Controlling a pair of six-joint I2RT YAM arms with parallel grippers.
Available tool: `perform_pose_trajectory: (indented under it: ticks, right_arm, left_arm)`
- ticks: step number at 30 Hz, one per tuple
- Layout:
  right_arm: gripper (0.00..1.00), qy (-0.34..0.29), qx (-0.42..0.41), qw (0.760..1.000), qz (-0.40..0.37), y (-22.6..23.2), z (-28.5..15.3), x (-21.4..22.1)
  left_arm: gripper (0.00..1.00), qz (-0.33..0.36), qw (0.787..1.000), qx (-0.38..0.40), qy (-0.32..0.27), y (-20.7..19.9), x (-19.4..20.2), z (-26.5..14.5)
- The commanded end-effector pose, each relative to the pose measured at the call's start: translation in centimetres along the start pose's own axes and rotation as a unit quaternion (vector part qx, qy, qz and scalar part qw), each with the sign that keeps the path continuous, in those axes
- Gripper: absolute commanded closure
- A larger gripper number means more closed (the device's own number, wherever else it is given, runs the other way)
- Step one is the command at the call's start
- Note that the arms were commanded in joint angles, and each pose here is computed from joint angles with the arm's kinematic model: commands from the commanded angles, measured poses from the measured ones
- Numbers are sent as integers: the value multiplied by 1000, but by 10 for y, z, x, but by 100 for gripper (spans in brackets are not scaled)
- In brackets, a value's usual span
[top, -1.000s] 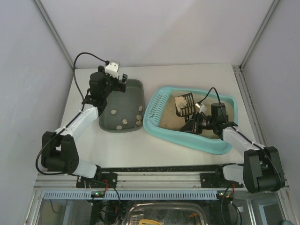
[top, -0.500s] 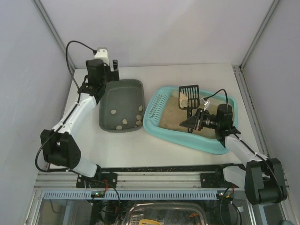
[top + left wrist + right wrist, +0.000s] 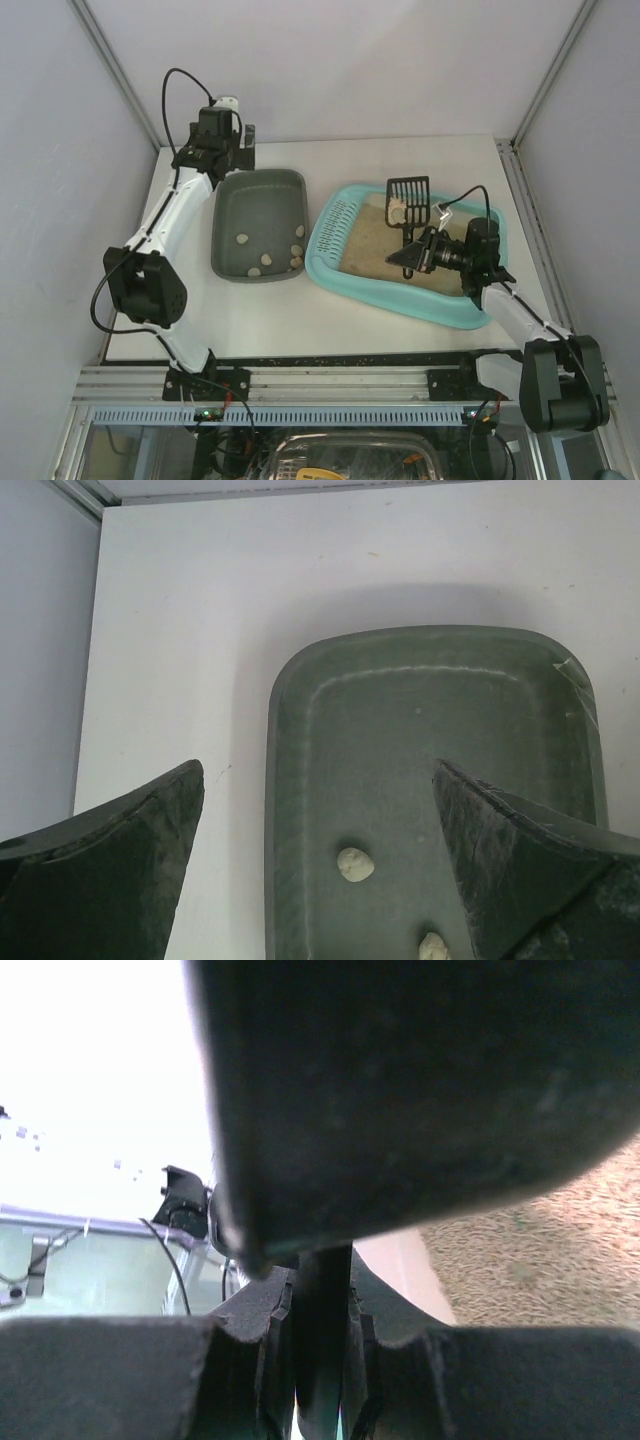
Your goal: Clean the litter box
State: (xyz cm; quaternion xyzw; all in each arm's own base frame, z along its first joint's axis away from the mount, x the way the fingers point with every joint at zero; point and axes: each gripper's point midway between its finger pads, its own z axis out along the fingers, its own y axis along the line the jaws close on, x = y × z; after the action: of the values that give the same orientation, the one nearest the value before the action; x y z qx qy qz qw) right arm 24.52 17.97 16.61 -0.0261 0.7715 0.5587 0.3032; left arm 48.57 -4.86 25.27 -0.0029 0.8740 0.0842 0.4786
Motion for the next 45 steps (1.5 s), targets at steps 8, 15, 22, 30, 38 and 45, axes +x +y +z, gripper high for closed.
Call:
perform_pose_trajectory:
  ticks: [8, 15, 22, 30, 38, 45]
  right_arm:
    - [100, 20, -14, 999, -33, 12, -8, 13]
    - [100, 48, -6, 998, -44, 15, -4, 25]
    - [100, 30, -6, 999, -21, 10, -3, 19]
    - [100, 11, -15, 999, 36, 7, 0, 23]
    - [100, -9, -51, 996, 72, 14, -1, 21]
    - [100, 61, -59, 982, 170, 17, 3, 13]
  left_arm:
    - [0, -1, 999, 38, -3, -8, -10, -15]
    - [0, 0, 999, 50, -1, -13, -4, -17]
    - [0, 11, 999, 49, -5, -16, -2, -20]
    - [0, 31, 999, 43, -1, -21, 8, -23]
    - [0, 54, 997, 48, -3, -33, 20, -27]
    - [0, 69, 994, 79, 5, -52, 26, -25]
